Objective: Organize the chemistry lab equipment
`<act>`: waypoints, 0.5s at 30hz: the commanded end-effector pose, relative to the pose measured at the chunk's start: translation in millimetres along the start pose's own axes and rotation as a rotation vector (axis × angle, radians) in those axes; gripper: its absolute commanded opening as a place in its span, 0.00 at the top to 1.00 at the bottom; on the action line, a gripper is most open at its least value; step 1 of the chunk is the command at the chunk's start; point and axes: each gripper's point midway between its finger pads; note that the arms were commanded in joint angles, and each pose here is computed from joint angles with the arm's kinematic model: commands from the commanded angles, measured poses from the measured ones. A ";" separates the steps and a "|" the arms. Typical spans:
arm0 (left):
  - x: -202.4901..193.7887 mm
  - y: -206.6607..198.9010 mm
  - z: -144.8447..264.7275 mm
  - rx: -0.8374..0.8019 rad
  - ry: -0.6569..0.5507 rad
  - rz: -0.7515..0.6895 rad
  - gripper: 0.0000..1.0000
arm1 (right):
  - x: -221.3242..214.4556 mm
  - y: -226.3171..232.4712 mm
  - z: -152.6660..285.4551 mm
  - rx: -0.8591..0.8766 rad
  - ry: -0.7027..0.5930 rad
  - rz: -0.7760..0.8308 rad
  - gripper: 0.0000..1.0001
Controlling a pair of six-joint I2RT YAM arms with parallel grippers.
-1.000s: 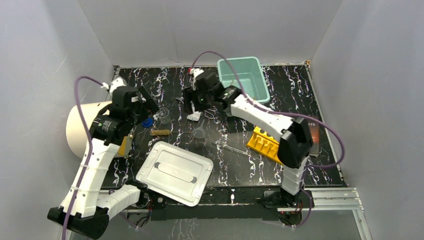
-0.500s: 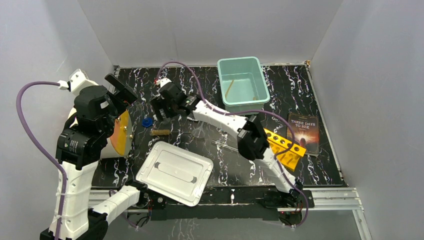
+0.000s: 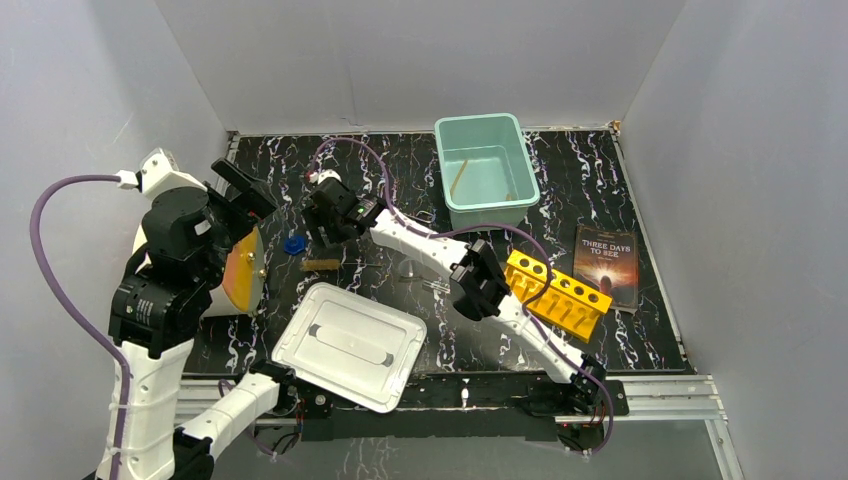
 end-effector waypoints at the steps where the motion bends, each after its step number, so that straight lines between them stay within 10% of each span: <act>1: -2.3 -1.8 -3.0 -0.011 0.002 -0.023 0.02 | 34.7 12.8 7.0 0.044 -0.122 0.027 0.08; 15: -19.0 -3.1 -11.1 -0.004 0.071 -0.049 0.02 | 52.4 16.0 -11.5 0.052 -0.227 0.109 0.23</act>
Point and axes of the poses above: each gripper's point midway between its finger pads, its own z axis back along the fingers, its own y axis along the line the jaws close on, x = y × z, and after that the axes turned 1 degree about -z, right-handed
